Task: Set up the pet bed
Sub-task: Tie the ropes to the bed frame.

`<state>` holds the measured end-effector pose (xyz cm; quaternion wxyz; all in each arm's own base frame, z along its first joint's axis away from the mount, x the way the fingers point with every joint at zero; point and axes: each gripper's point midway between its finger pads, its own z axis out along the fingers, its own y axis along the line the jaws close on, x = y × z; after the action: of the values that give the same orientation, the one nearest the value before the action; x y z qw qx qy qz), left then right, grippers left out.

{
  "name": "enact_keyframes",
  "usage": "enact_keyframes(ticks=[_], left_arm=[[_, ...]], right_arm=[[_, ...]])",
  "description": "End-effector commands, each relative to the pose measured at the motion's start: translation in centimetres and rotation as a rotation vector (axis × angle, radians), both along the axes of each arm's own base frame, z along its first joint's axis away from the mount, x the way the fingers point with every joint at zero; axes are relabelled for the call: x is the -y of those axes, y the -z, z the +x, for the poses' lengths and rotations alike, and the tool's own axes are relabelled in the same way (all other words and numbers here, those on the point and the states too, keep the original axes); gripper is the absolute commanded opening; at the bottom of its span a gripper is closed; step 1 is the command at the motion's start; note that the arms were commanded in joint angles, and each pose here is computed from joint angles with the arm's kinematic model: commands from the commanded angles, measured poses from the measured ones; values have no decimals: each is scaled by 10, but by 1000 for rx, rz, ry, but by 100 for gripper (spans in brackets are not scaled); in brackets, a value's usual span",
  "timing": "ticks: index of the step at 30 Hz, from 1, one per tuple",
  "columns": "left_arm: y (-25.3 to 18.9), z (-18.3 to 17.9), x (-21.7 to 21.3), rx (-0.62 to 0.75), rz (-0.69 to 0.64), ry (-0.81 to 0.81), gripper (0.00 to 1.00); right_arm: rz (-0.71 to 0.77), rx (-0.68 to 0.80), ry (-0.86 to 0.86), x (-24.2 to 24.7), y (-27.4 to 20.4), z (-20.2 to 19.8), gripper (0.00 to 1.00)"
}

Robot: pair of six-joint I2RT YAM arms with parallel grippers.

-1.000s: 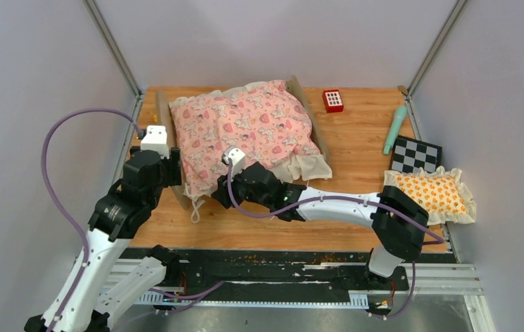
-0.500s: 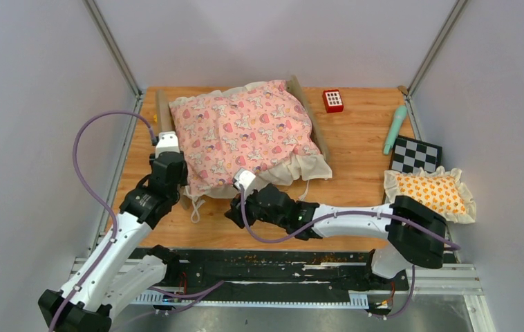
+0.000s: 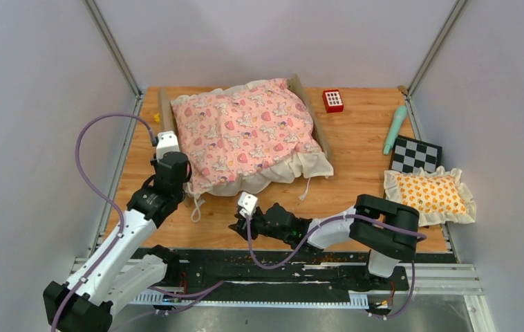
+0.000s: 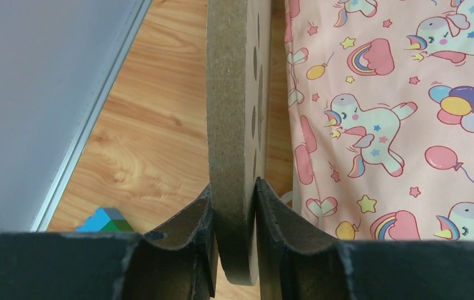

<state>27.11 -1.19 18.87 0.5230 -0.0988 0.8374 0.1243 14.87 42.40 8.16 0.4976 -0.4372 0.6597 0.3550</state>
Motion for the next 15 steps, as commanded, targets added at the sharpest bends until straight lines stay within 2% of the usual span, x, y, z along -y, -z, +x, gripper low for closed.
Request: enact_keyframes(ticks=[1, 6, 10, 15], left_arm=[[8, 13, 10, 0, -14, 19, 23], [6, 18, 13, -12, -2, 32, 0], [-5, 19, 13, -1, 8, 45, 0], [-24, 19, 10, 15, 32, 48, 0]], right_arm=[[167, 115, -34, -16, -37, 2, 41], [200, 242, -97, -28, -30, 2, 43], [239, 290, -72, -36, -23, 14, 43], [228, 250, -53, -46, -9, 26, 42]])
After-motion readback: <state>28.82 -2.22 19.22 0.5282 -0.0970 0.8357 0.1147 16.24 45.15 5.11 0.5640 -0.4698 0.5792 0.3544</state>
